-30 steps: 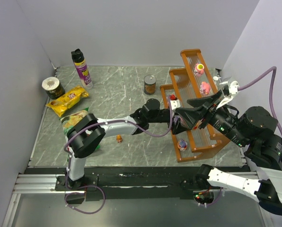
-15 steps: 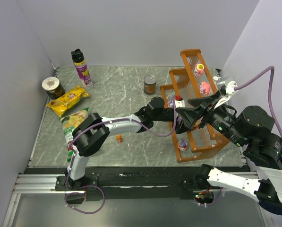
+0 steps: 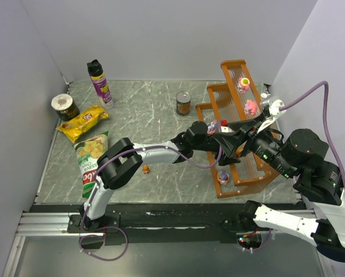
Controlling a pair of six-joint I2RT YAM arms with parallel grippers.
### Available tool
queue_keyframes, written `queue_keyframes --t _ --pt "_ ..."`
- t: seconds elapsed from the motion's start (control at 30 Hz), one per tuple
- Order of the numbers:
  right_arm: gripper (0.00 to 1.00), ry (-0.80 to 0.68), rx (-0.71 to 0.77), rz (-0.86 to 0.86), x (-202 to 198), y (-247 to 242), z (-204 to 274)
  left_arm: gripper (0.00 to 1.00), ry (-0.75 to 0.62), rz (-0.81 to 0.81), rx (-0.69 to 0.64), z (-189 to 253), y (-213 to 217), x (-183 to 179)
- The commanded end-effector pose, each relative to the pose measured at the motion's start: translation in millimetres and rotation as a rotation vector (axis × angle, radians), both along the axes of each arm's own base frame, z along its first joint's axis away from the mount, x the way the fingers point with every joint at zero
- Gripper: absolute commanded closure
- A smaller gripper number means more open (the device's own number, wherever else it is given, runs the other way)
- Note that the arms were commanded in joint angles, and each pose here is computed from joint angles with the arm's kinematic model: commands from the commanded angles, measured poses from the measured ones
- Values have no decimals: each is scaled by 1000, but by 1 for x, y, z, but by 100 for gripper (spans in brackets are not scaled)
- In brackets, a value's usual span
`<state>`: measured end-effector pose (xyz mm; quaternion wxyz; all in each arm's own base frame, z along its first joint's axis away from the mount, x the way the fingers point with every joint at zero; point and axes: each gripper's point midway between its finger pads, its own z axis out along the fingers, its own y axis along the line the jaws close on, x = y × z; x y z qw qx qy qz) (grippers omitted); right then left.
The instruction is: Place and organize the plastic toys onto the shelf
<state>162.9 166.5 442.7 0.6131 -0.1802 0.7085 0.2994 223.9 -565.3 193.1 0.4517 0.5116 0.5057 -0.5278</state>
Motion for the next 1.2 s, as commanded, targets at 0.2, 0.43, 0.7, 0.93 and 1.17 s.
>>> queue_keyframes --t 0.2,0.43,0.7,0.93,1.17 --pt "27 -27 16 -20 1 -6 4 36 -32 15 -35 16 -18 -8" --pt "27 -27 22 -33 0 -9 2 40 -16 65 -40 17 -20 -10" --pt "27 -22 20 -41 0 -11 -1 52 -5 115 -50 17 -21 -12" --pt "27 -20 23 -47 0 -12 -3 66 12 133 -32 12 -22 -10" --pt "27 -15 23 -55 1 -13 -5 73 70 193 -34 14 -25 -3"
